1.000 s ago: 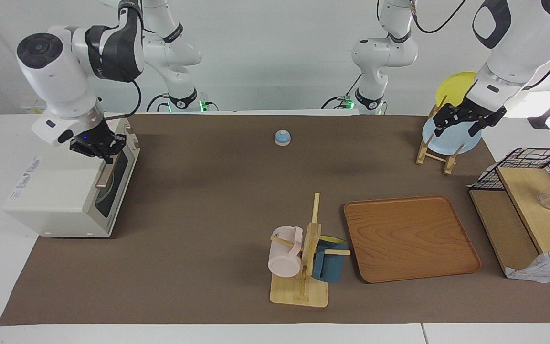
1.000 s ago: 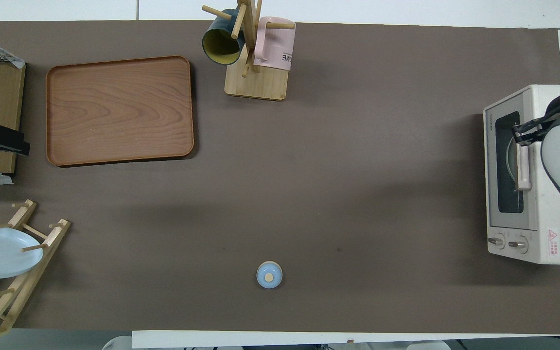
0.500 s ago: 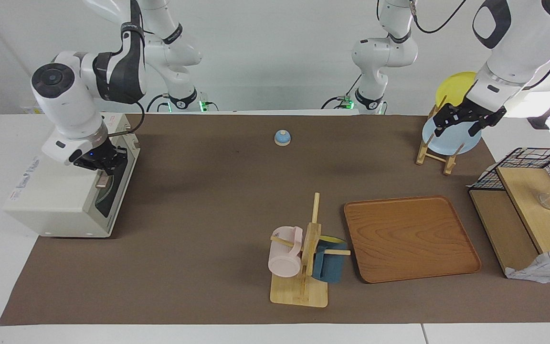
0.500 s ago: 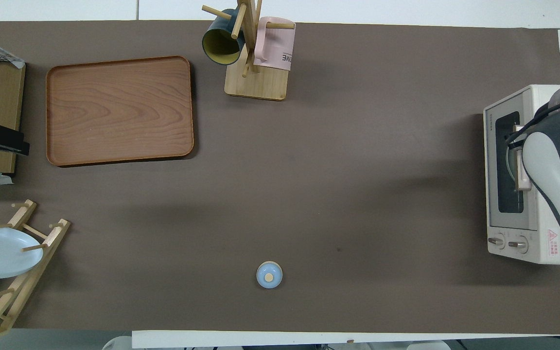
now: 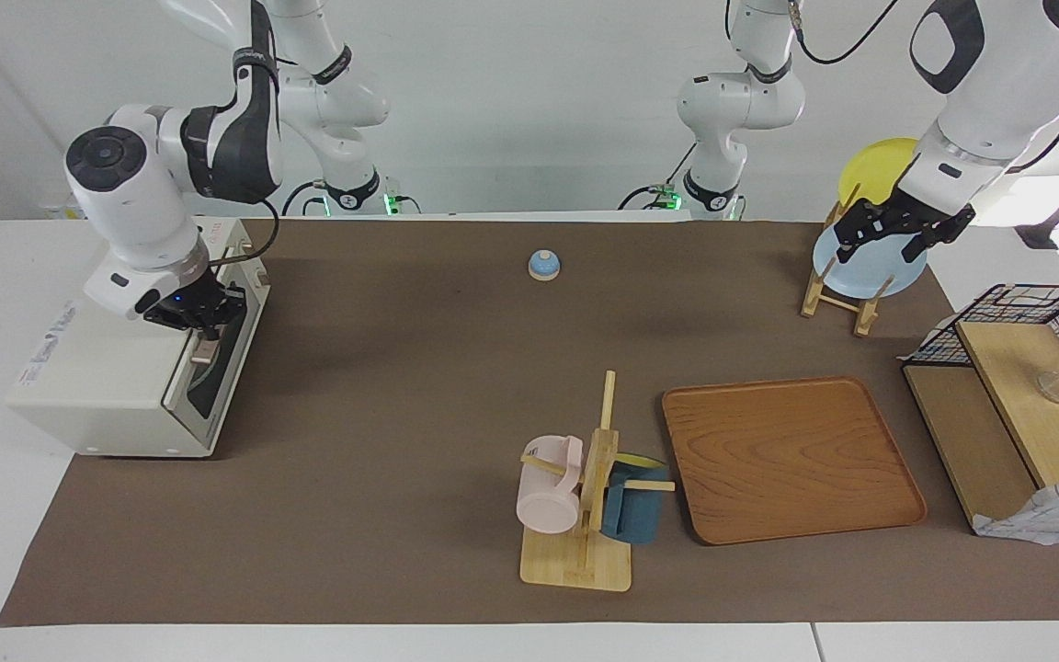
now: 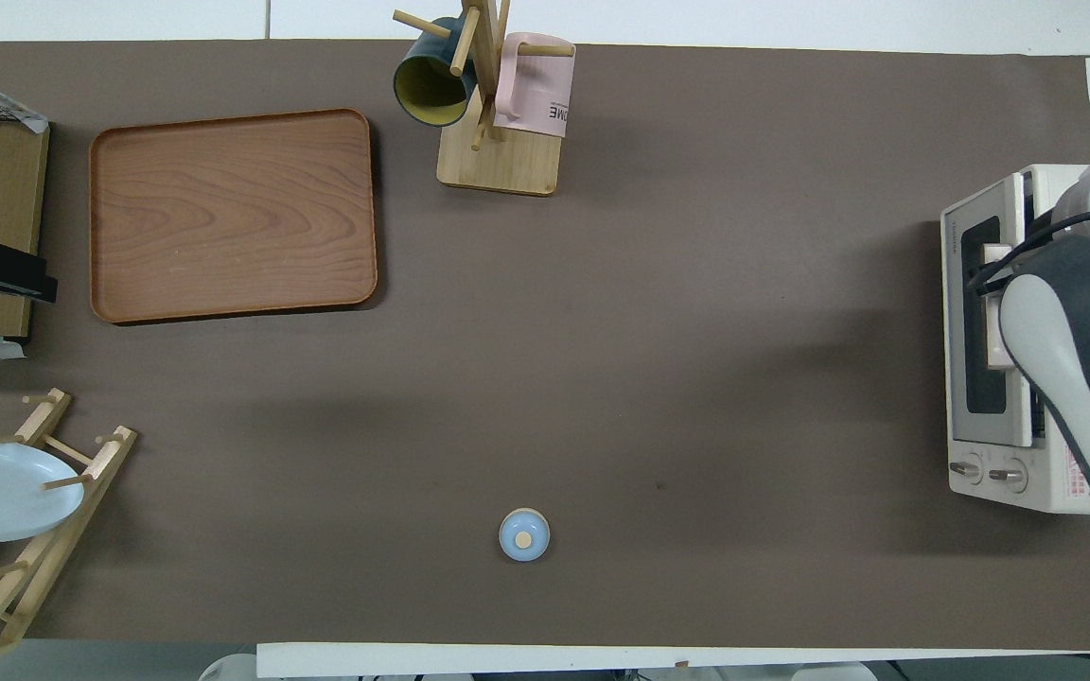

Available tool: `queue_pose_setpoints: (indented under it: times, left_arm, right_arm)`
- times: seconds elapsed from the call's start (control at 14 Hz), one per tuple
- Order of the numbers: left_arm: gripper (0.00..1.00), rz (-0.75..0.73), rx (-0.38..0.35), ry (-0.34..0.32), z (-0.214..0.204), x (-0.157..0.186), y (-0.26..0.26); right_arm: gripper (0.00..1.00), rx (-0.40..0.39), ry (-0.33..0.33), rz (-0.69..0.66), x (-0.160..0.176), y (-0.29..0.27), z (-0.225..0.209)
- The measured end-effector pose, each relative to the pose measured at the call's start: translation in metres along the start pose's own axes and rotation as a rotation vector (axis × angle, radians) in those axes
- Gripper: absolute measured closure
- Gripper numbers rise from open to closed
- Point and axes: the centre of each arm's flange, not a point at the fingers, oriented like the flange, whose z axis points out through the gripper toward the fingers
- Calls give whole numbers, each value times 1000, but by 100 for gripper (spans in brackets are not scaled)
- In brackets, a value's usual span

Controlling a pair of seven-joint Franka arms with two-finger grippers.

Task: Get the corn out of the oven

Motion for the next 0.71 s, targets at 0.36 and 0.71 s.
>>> queue_pose_setpoints:
  times: [0.36,0.71]
  left_arm:
    - [0,0,0,0,0,0,0]
    - [0,0,0,0,0,0,0]
  right_arm:
    - [99,6,64,32,43,-76,53]
    - [99,54,83,57,59,-108,36]
